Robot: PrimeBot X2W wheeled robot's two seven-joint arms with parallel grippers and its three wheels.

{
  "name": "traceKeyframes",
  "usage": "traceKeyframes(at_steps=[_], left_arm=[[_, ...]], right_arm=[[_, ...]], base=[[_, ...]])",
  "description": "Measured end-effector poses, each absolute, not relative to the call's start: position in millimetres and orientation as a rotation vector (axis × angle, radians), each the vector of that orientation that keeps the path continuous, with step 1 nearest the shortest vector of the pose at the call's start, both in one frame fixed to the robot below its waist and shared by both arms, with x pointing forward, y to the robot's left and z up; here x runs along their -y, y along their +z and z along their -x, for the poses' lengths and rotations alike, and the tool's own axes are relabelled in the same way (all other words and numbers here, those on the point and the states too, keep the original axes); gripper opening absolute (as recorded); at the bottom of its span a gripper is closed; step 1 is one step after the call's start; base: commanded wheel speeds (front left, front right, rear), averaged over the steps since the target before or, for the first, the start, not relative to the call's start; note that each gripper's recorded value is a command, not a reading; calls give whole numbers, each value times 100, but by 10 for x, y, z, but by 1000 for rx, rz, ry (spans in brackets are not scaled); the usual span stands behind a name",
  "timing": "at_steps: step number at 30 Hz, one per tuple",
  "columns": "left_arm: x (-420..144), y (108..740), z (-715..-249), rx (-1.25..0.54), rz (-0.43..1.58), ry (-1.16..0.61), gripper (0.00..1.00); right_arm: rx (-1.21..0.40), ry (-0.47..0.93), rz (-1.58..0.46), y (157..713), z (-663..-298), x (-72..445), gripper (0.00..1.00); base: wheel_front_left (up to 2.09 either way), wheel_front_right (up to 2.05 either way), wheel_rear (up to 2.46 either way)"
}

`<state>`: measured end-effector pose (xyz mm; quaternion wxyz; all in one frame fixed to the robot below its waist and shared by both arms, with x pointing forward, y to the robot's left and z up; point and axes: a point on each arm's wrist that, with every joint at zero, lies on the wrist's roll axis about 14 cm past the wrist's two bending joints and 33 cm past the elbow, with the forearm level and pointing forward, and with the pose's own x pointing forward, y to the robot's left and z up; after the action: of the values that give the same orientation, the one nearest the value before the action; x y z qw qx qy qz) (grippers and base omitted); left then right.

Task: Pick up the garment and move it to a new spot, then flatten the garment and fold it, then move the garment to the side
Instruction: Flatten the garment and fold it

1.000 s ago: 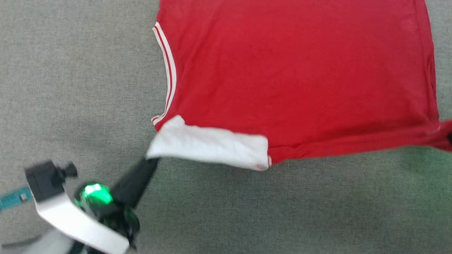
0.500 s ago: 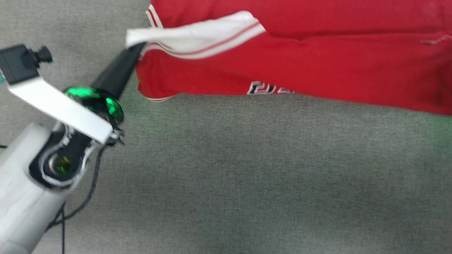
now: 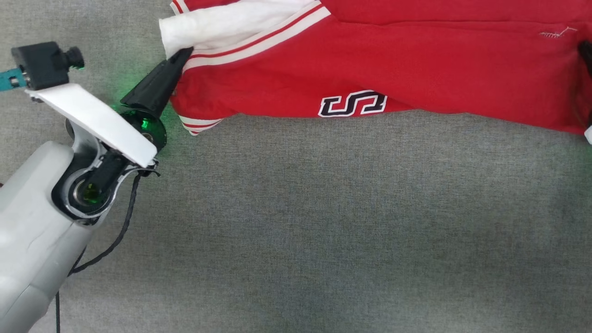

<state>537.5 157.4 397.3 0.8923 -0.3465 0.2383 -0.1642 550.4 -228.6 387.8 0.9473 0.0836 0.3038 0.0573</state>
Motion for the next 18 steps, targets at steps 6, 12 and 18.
traceKeyframes(at_steps=[6, 12, 18], left_arm=[[-1535, 3930, -5383, -512, 623, -374, 42], [-1570, 4137, -5361, -486, 522, -425, 100], [-1576, 4549, -5237, -486, 348, -542, 100]], right_arm=[[-596, 123, -169, 3879, -5558, 2255, 2], [-537, 130, -156, 4061, -5574, 2251, 100], [-470, 129, -145, 4358, -5495, 2298, 100]], base=[[0, 0, 0], [0, 0, 0], [0, 0, 0]])
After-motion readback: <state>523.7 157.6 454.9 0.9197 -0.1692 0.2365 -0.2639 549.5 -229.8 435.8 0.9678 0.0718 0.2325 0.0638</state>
